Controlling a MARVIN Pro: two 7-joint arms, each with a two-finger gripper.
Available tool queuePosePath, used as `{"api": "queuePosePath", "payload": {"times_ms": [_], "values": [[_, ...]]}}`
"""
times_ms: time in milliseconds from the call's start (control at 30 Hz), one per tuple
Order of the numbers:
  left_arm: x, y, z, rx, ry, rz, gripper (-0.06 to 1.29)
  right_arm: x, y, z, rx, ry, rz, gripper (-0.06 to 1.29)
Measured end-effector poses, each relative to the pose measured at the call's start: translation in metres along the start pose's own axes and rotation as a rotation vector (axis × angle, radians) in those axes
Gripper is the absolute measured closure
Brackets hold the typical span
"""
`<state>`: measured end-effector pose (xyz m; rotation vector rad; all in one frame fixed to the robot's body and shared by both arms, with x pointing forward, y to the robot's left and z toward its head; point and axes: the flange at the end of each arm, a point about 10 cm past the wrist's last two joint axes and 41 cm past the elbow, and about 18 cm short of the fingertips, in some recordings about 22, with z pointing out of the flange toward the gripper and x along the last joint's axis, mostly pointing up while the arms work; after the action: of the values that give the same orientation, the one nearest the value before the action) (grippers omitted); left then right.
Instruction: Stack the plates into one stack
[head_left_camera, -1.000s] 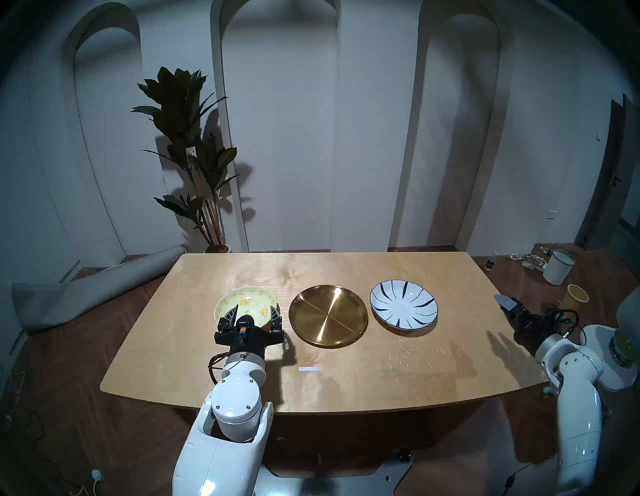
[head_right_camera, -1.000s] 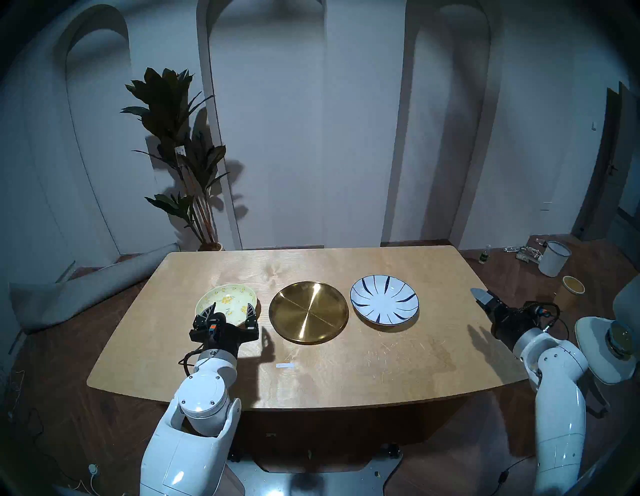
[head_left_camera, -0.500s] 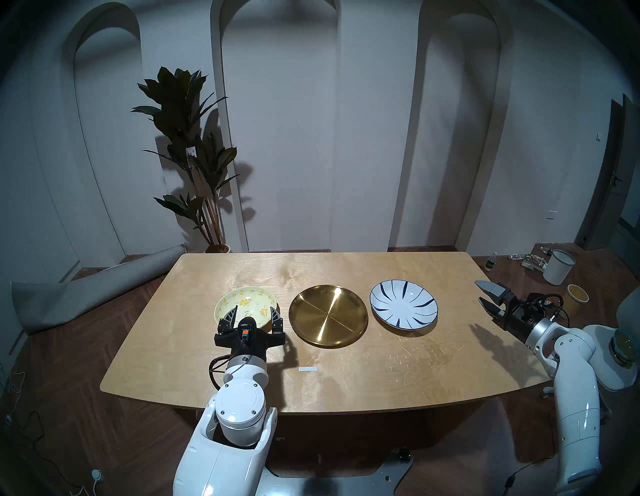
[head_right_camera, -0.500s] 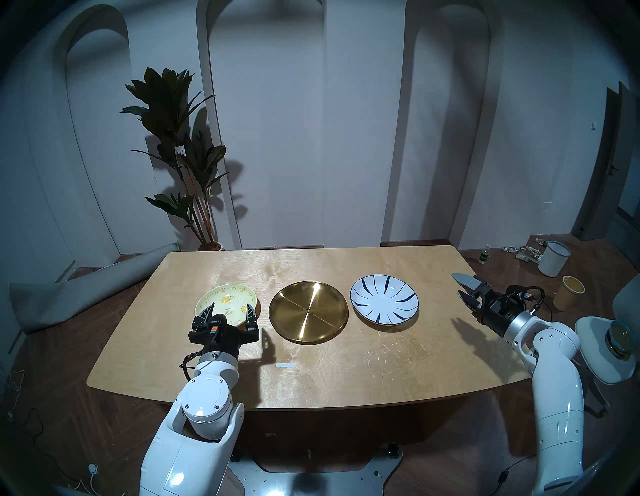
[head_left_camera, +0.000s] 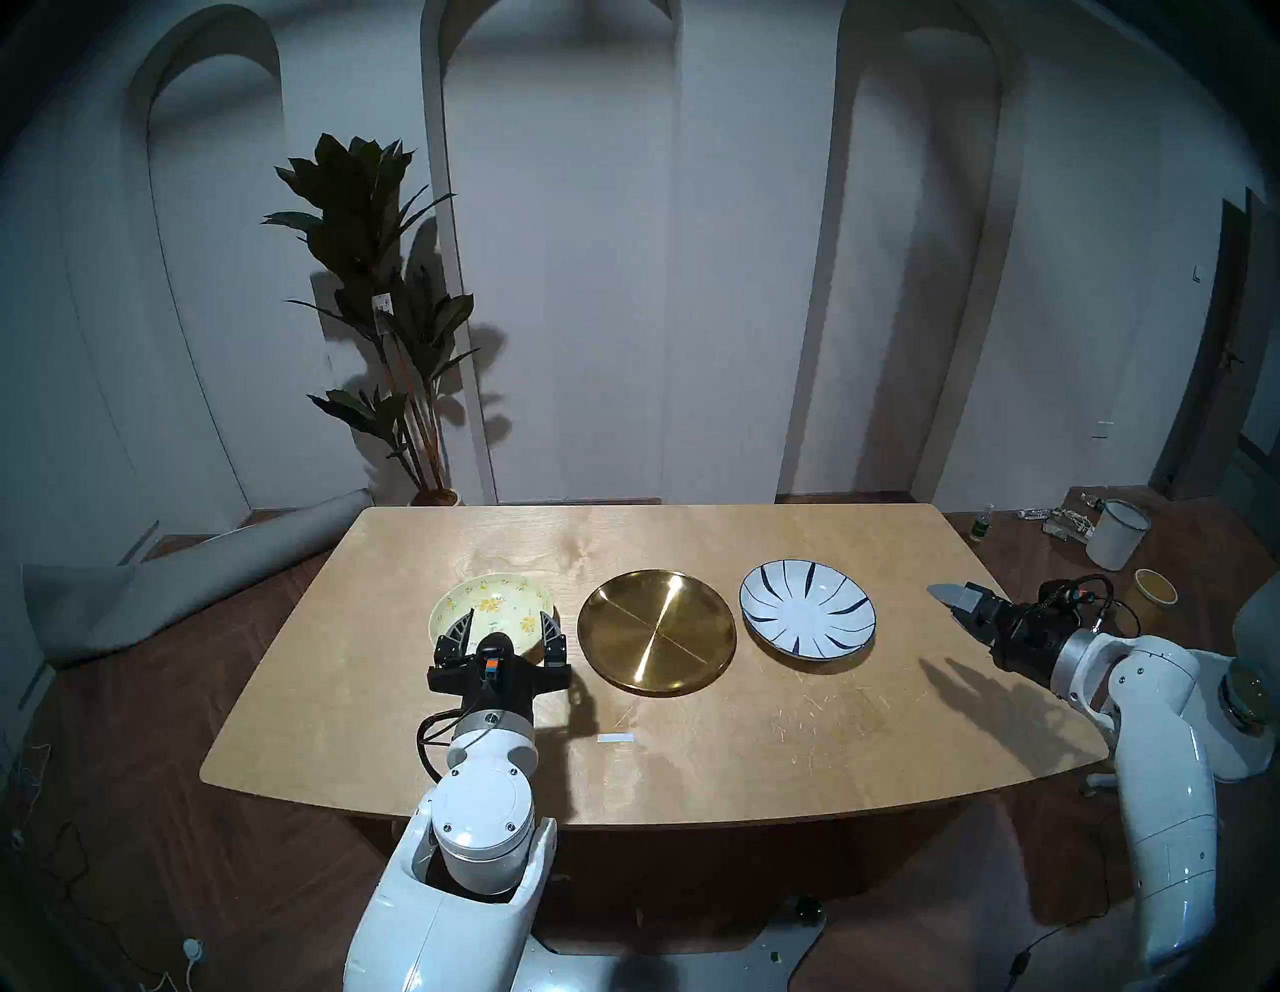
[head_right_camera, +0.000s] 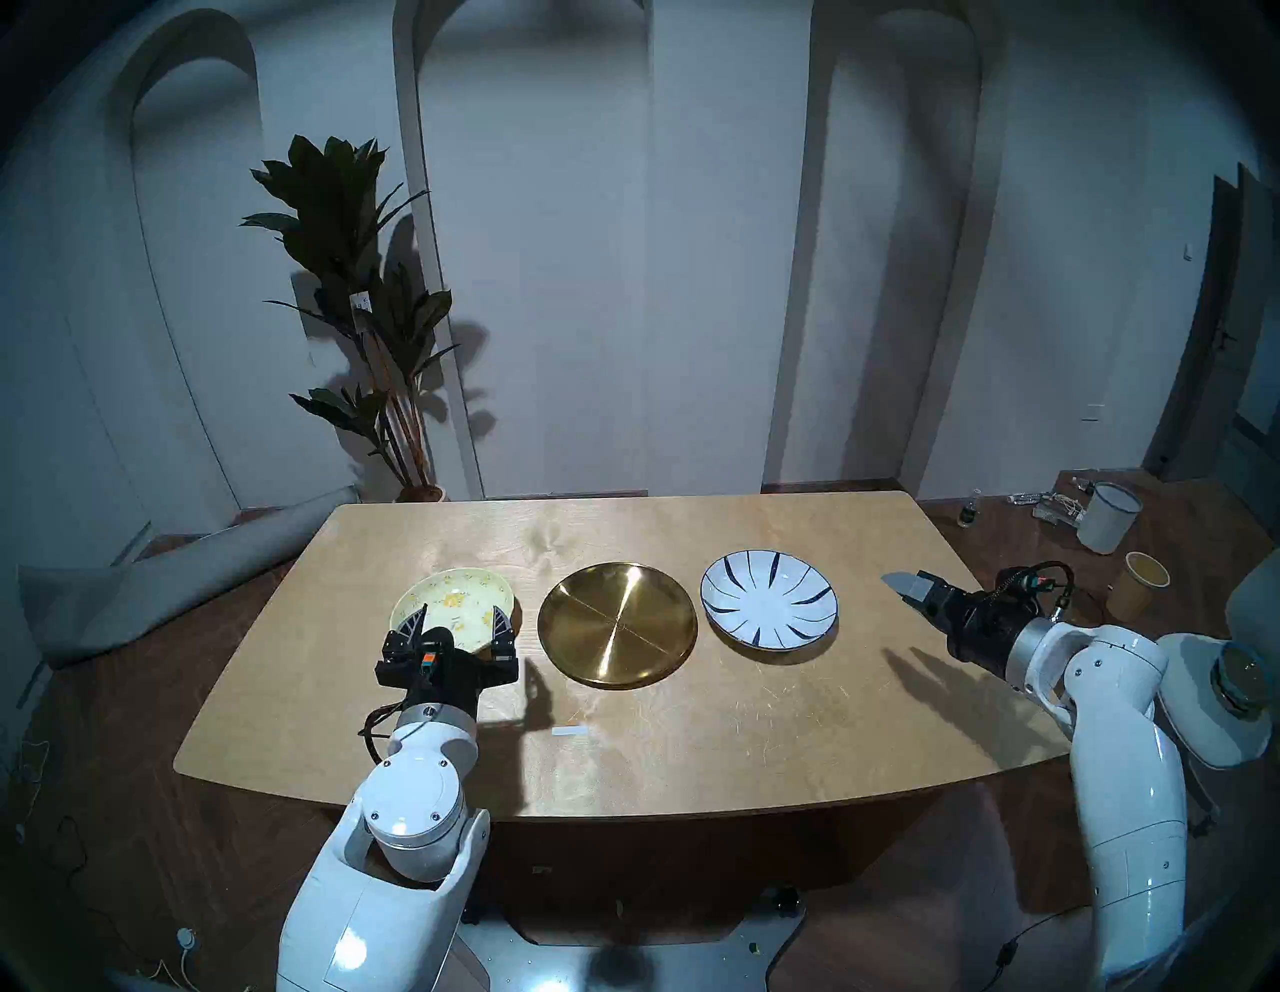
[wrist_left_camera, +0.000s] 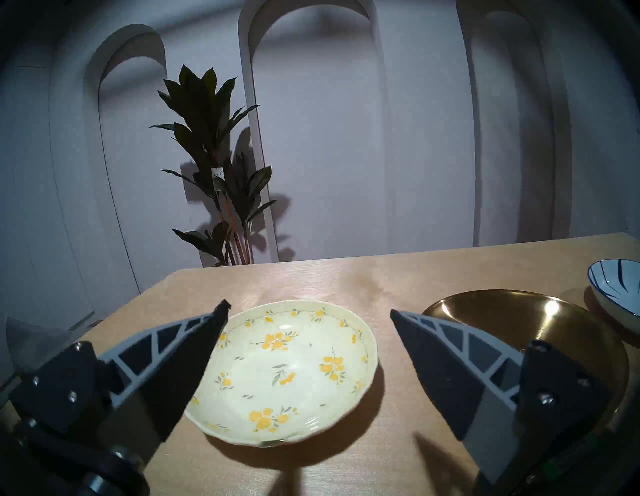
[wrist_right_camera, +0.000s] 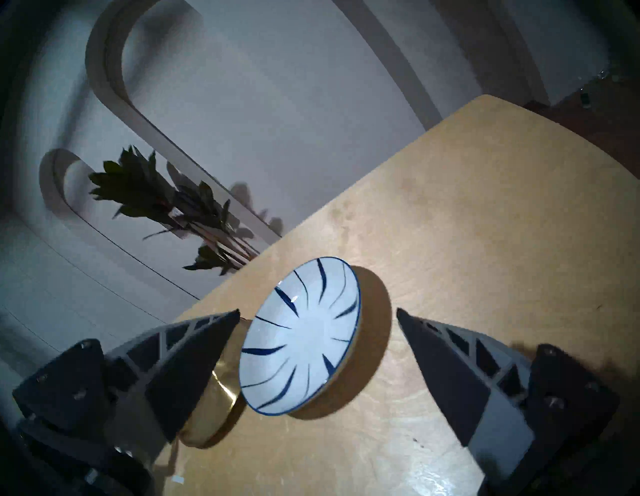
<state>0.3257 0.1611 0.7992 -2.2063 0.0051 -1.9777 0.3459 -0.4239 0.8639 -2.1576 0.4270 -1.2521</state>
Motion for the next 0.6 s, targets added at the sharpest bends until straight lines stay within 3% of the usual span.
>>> {"api": "queuePosePath", "payload": {"times_ms": [367,600], "values": [[-0.006,0.001,-0.011,-0.018,-0.008,0.018,-0.02,0.019,0.028,-0.008,-0.029,-0.061,0.148,0.00],[-0.008,-0.001,-0.015,-0.011,-0.008,0.027,-0.02,0.017,0.039,0.014,-0.030,-0.110,0.211,0.00]]}}
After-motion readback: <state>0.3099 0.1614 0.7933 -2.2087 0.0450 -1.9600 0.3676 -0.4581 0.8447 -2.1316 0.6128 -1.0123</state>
